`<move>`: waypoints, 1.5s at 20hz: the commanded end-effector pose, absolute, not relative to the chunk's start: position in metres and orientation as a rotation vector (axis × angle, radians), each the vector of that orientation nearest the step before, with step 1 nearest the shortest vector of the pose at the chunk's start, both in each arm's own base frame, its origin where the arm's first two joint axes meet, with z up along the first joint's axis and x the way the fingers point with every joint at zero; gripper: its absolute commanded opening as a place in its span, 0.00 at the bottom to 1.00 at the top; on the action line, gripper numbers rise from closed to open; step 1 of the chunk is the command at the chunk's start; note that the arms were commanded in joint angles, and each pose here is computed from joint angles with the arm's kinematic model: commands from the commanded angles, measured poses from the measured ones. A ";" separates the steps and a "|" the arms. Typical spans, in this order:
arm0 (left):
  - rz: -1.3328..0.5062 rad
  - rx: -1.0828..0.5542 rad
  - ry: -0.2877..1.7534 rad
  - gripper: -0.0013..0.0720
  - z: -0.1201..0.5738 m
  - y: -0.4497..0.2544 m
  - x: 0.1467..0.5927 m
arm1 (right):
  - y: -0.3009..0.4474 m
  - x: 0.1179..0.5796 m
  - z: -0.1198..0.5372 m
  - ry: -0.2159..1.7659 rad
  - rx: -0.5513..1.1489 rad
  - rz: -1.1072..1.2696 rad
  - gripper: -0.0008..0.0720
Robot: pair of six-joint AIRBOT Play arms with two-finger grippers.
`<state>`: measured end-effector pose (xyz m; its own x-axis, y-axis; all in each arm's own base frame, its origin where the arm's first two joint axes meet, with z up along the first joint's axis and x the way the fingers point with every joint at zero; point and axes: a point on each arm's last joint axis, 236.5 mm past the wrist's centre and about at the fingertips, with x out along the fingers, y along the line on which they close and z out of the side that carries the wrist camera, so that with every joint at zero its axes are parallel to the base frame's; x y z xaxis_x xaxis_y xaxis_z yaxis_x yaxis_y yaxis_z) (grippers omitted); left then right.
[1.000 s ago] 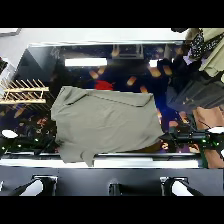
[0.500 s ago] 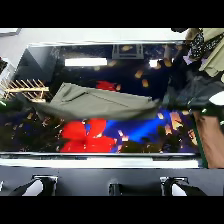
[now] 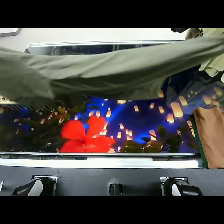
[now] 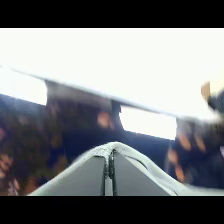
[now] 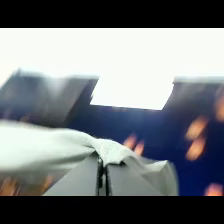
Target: Fold the clothes and pants, and hang the long-sleeved shirts on hangers.
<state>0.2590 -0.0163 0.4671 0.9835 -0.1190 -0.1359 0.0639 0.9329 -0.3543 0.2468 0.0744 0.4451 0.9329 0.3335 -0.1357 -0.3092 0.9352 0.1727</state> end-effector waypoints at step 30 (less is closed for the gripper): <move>-0.177 -0.472 1.152 0.03 -0.037 0.005 0.538 | 0.002 0.556 0.006 1.058 0.318 -0.025 0.05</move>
